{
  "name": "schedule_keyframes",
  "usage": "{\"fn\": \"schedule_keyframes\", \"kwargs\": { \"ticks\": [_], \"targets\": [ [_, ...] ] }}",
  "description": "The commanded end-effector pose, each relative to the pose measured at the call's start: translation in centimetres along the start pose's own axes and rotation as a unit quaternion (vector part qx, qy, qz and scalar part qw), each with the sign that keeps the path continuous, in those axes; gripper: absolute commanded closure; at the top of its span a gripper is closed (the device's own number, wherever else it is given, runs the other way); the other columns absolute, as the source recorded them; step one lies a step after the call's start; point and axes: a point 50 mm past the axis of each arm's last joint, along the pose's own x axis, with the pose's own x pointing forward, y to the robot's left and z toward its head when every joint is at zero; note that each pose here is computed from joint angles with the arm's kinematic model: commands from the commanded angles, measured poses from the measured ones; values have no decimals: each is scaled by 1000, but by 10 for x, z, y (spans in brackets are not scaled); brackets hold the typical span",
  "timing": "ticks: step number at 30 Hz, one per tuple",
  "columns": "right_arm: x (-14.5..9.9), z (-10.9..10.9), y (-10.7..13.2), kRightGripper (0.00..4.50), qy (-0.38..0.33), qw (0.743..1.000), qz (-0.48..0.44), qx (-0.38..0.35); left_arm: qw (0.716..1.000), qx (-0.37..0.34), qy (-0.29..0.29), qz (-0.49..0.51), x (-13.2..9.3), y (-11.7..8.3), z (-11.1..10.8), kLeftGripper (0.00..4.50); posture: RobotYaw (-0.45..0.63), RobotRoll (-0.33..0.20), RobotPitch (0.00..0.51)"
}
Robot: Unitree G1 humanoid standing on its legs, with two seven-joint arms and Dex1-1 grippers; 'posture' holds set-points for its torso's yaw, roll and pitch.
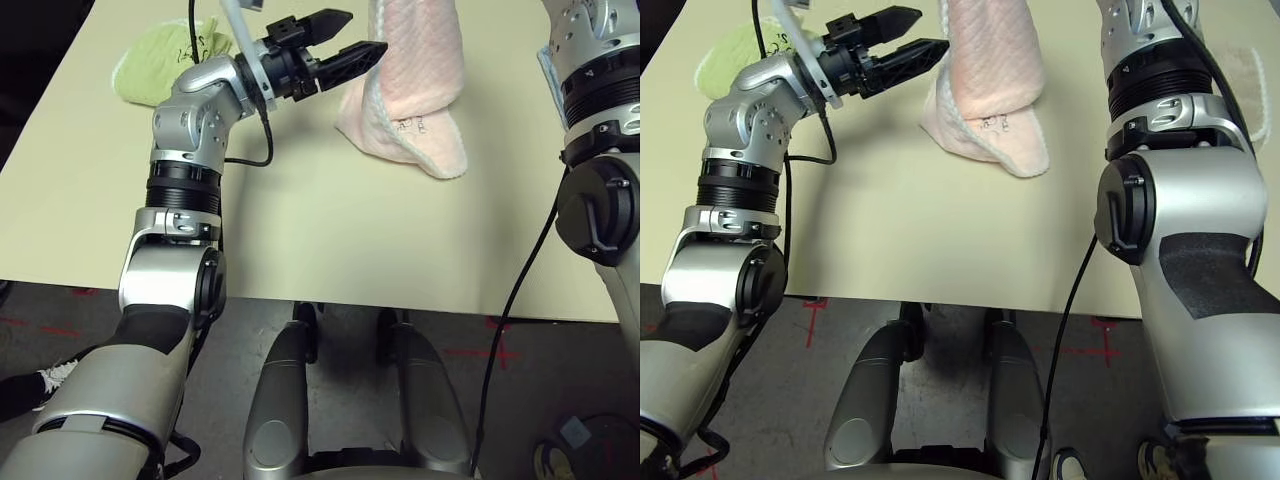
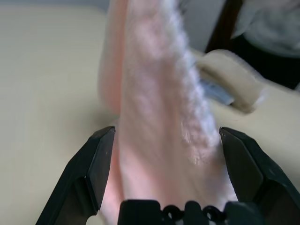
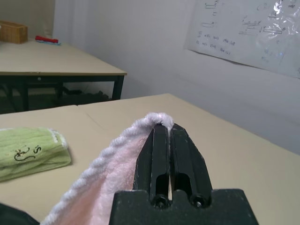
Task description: Fold the towel and set it aside.
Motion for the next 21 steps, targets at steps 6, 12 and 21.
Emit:
{"fn": "schedule_keyframes", "kwargs": {
  "ticks": [6,12,21],
  "targets": [
    [0,12,-7,4481,-13,1000,-20,-15,996,37,55,67,20,-1,-9,0,8,0,412],
    [-3,14,-13,4481,-8,999,-32,-27,994,45,58,80,13,8,-5,0,11,0,411],
    [5,52,-17,4481,-117,990,-77,-28,994,49,46,83,16,7,7,0,34,0,404]
  ]
}}
